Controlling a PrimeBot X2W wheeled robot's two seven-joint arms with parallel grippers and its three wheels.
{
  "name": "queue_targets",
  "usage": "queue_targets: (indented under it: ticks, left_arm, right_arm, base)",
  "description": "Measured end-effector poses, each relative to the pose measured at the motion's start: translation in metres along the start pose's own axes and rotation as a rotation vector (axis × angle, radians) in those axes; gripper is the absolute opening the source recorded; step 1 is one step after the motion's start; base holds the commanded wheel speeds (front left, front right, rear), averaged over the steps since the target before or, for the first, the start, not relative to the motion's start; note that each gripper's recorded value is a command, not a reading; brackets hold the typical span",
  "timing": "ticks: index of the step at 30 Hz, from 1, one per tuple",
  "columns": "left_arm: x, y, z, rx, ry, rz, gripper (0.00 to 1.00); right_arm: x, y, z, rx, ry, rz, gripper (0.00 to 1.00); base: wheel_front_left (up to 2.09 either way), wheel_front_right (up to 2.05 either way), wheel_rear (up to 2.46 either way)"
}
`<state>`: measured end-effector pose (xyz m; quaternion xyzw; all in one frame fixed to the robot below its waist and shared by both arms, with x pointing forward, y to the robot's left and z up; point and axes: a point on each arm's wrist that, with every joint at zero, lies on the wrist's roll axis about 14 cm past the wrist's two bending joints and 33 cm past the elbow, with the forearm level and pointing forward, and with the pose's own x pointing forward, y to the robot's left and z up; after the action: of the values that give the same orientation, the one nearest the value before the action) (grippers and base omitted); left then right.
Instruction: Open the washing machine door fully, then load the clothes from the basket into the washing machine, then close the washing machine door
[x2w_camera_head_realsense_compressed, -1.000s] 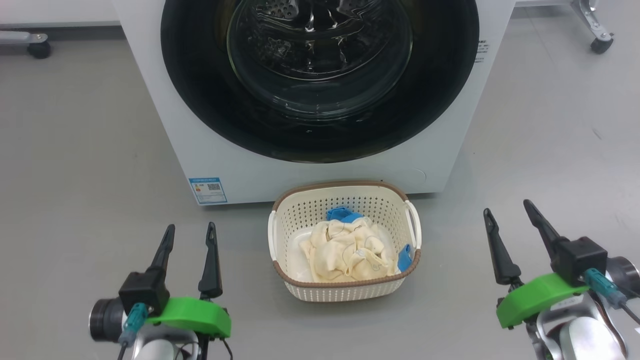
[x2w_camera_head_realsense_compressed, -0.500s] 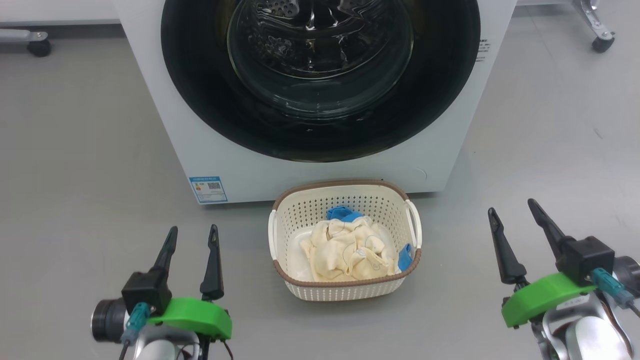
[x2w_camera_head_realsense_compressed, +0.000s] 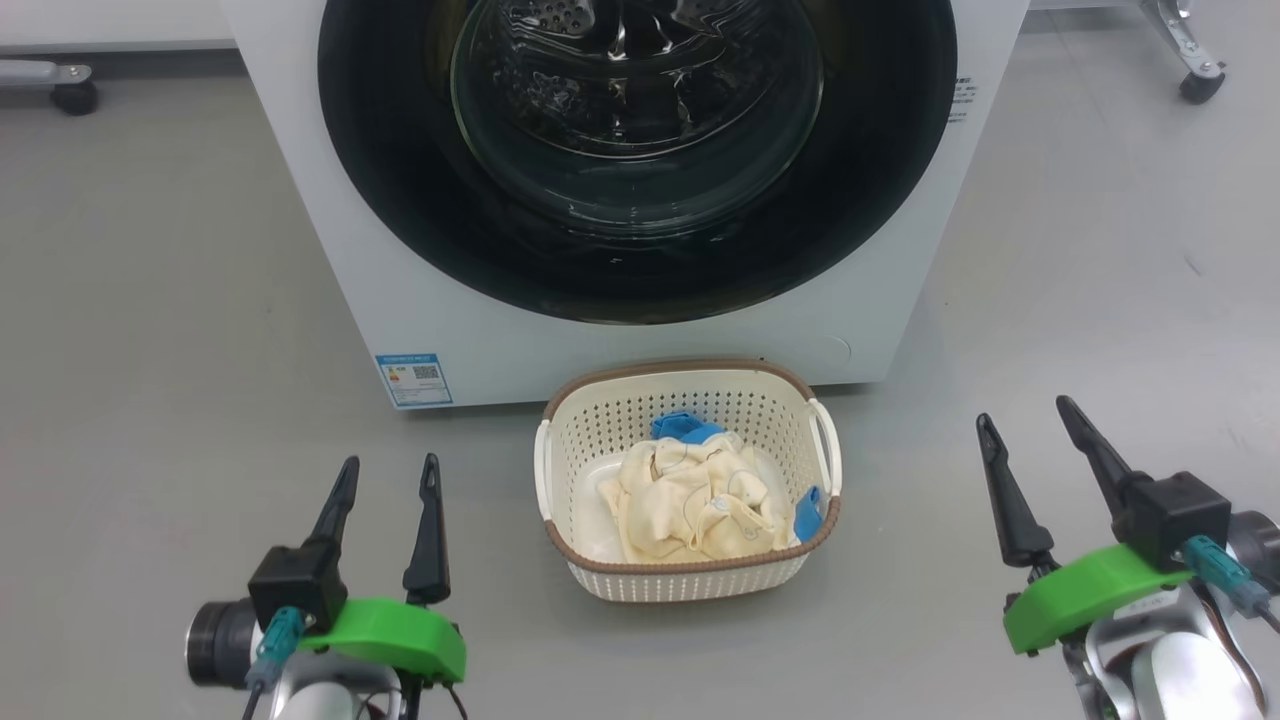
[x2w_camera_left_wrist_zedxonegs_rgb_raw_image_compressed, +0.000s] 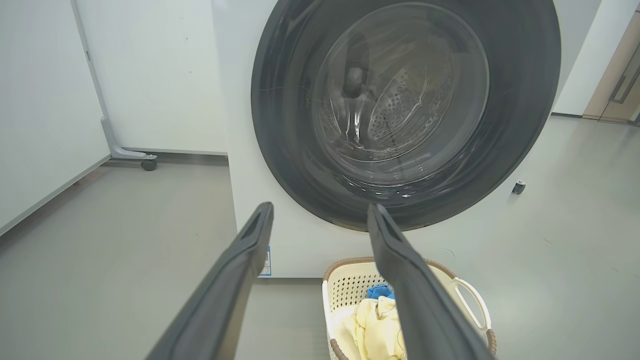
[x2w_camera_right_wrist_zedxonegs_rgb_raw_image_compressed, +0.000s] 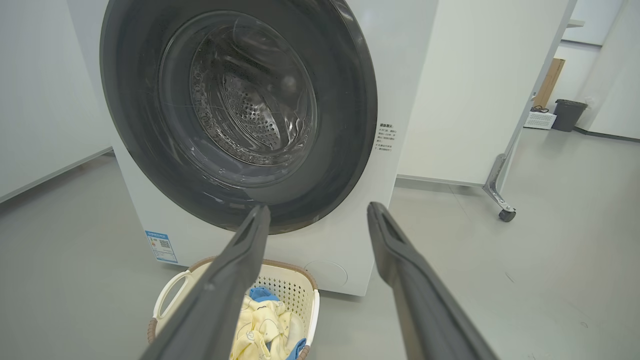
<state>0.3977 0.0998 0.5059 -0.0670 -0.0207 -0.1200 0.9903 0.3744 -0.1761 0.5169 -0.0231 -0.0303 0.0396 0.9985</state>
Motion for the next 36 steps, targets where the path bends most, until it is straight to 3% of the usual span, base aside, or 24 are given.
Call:
queue_targets:
  ticks: [12,36]
  left_arm:
    - [-0.0006,0.0022,-0.0060,0.010,0.019,0.001,1.00]
    - [0.0015,-0.0007,-0.0049,0.020,0.016,-0.011,1.00]
  right_arm:
    - [0.0013,0.0000,0.0003,0.003,-0.006,-0.001,1.00]
    - [-0.0004,-0.0054,-0.0009,0.014,-0.003,-0.022,1.00]
  base:
    - [0.44,0.44,-0.87]
    - [1.20,1.20,-2.40]
